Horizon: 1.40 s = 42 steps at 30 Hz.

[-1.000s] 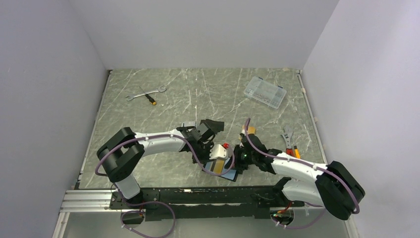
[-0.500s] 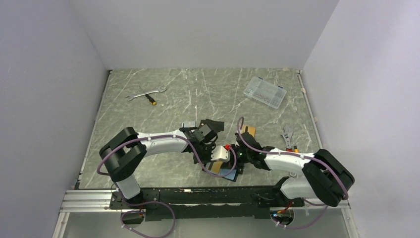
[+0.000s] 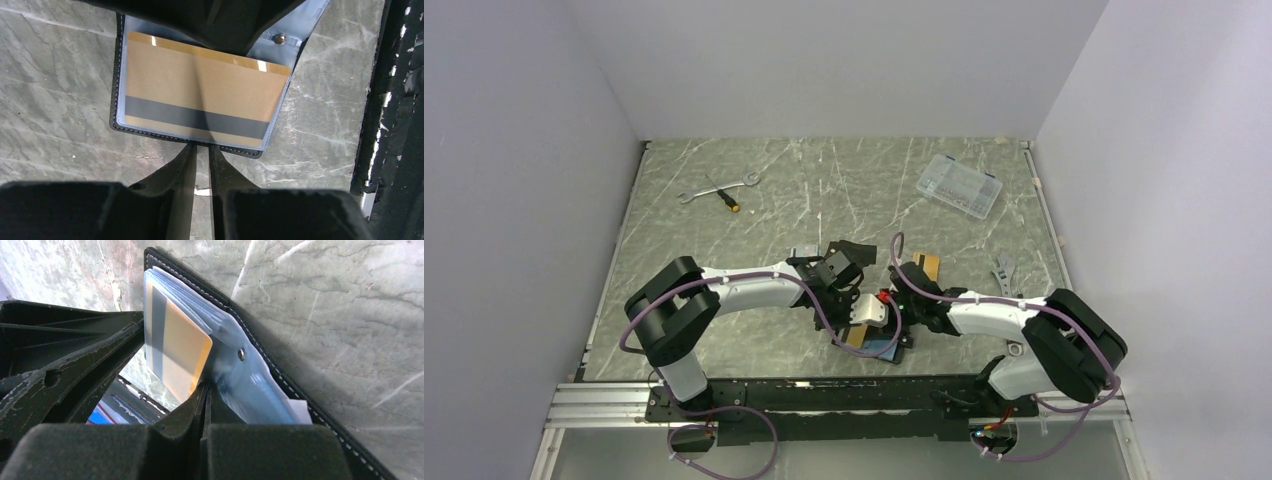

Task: Put the credit cards into the card holder
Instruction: Insert the credit card into the card holder.

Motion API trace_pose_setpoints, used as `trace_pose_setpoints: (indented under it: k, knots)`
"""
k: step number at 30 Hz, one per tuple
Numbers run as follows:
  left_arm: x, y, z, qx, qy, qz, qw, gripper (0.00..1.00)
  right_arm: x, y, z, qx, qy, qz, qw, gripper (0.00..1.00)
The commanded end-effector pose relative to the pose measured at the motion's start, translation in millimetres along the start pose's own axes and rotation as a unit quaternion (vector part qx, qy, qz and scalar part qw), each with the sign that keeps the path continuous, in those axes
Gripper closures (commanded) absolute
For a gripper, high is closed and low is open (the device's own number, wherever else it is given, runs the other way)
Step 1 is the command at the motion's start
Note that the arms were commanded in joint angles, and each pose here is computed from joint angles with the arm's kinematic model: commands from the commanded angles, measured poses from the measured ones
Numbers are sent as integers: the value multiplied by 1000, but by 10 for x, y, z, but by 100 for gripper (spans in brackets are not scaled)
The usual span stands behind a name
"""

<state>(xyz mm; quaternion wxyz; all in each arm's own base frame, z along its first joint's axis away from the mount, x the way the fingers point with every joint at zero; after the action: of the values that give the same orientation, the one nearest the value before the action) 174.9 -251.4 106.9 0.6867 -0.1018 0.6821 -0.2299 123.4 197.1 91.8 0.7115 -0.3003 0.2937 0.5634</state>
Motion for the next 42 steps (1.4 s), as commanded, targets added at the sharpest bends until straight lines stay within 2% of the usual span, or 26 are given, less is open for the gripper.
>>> trace_pose_setpoints:
  k: [1, 8, 22, 32, 39, 40, 42]
  knots:
    - [38, -12, 23, 9, -9, -6, 1000, 81, -125, -113, 113, -27, -9, -26, 999, 100]
    - [-109, 26, 109, -9, -30, -21, 999, 81, -241, -101, -42, -5, 0, -34, 999, 100]
    - [-137, 11, 109, -10, -29, -24, 999, 81, -77, -209, 91, -12, -4, -18, 1000, 100]
    - [-240, 18, 112, -9, -35, -40, 999, 82, 60, -425, 372, -45, -22, -7, 999, 100]
    - [-570, 77, 303, -39, -79, -65, 994, 80, -158, -451, 405, -46, -4, -22, 999, 100]
    - [-639, 61, 324, -38, -89, -69, 993, 79, -245, -476, 420, -45, -5, -32, 998, 98]
    - [-757, 26, 353, -34, -110, -71, 991, 72, -404, -549, 406, -40, -2, -55, 998, 81]
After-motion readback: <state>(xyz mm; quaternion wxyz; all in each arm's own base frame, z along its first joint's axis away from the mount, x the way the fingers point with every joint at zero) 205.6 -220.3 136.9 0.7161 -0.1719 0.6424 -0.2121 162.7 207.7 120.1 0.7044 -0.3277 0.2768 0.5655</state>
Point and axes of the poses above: each gripper's point midway between its finger pads, its own x axis out along the fingers, its own z axis along the line the jaws close on, y = z × x, the point moved 10 cm from there along -x, back along the fingers, and after that the axes turned 4 degrees about x, right-handed, at the moved point
